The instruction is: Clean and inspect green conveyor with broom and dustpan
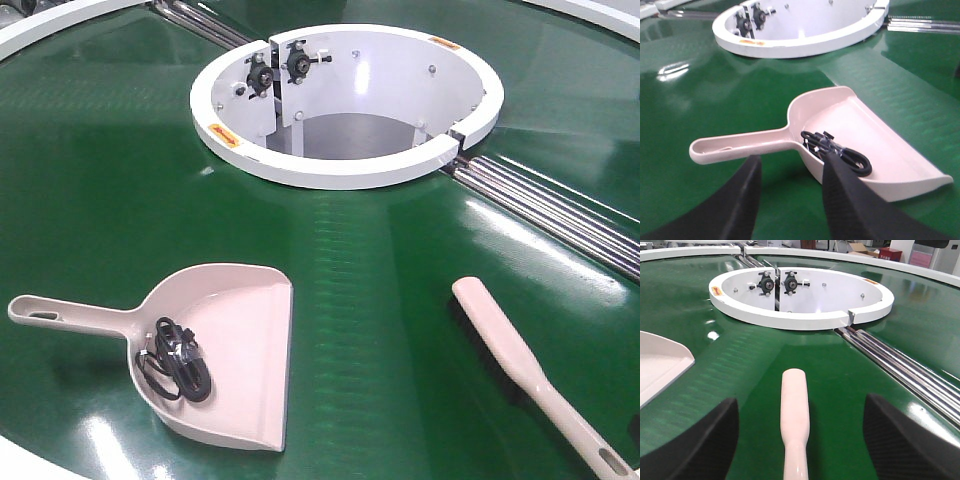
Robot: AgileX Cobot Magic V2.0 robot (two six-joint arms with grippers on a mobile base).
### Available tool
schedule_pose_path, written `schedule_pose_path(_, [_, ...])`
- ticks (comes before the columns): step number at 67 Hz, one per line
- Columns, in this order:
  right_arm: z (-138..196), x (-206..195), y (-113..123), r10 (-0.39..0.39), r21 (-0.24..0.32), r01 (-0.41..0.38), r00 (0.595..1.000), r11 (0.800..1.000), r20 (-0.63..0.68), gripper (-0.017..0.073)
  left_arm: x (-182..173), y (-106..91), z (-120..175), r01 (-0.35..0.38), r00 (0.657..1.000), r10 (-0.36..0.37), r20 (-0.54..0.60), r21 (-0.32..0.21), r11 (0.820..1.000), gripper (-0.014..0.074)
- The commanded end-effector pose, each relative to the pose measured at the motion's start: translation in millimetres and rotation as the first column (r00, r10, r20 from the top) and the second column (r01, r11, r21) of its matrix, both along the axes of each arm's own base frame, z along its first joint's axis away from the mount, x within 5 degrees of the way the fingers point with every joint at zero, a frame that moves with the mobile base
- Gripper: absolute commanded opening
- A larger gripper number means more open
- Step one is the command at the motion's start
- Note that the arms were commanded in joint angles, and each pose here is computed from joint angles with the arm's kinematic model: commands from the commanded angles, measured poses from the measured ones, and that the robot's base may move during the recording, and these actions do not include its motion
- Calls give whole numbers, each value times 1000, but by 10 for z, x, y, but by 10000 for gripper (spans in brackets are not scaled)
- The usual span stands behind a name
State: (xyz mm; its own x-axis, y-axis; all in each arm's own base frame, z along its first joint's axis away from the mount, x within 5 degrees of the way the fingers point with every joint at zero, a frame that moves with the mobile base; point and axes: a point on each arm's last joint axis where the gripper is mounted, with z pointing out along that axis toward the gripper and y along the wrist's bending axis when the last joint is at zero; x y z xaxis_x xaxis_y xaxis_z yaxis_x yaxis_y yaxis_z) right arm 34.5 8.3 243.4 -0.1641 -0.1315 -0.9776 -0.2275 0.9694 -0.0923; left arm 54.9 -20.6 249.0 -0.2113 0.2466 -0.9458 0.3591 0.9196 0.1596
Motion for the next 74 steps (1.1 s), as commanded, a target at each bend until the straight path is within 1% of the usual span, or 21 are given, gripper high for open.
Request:
schedule_pose_path(1, [182, -22, -7, -7, 26, 3, 990, 1000, 143, 503, 29, -2, 168, -9, 994, 15, 106, -60, 998, 271])
schedule_pose_path(5, [187, -22, -2, -5, 47, -1, 990, 999, 144, 477, 29, -2, 168, -9, 994, 15, 106, -60, 998, 270])
schedule_pose_path(8, [186, -23, 3, -2, 59, -6, 990, 998, 140, 426, 28, -2, 165, -8, 995, 14, 103, -59, 998, 256])
schedule_pose_path(10, [185, -24, 5, -1, 63, -8, 990, 998, 139, 388, 27, -3, 161, -8, 995, 13, 99, -58, 998, 229])
schedule_pose_path(13, [185, -24, 5, 0, 65, -9, 990, 998, 138, 298, 26, -3, 155, -7, 996, 12, 93, -56, 998, 162])
schedule_pose_path(19, [186, -24, 5, 0, 64, -9, 990, 998, 140, 66, 26, -4, 154, -7, 996, 12, 92, -56, 998, -5])
schedule_pose_path(20, [186, -24, 5, 0, 65, -9, 990, 998, 139, 16, 26, -4, 154, -7, 996, 12, 92, -56, 998, -10])
schedule_pose_path(21, [188, -24, 7, 1, 72, -11, 990, 997, 139, -16, 26, -3, 155, -7, 996, 12, 93, -56, 998, -9])
schedule_pose_path(26, [189, -27, 19, 8, 105, -22, 991, 994, 133, -12, 26, -4, 154, -7, 996, 12, 91, -55, 998, -8])
schedule_pose_path(27, [189, -28, 24, 11, 118, -27, 991, 993, 130, -10, 25, -4, 152, -7, 996, 12, 89, -55, 998, -8])
schedule_pose_path(33, [190, -30, 32, 18, 139, -35, 992, 990, 126, -9, 25, -4, 152, -7, 996, 11, 89, -55, 998, -8])
schedule_pose_path(74, [188, -30, 32, 18, 138, -35, 992, 990, 125, -9, 29, -4, 129, -7, 996, 12, 87, -53, 999, -8])
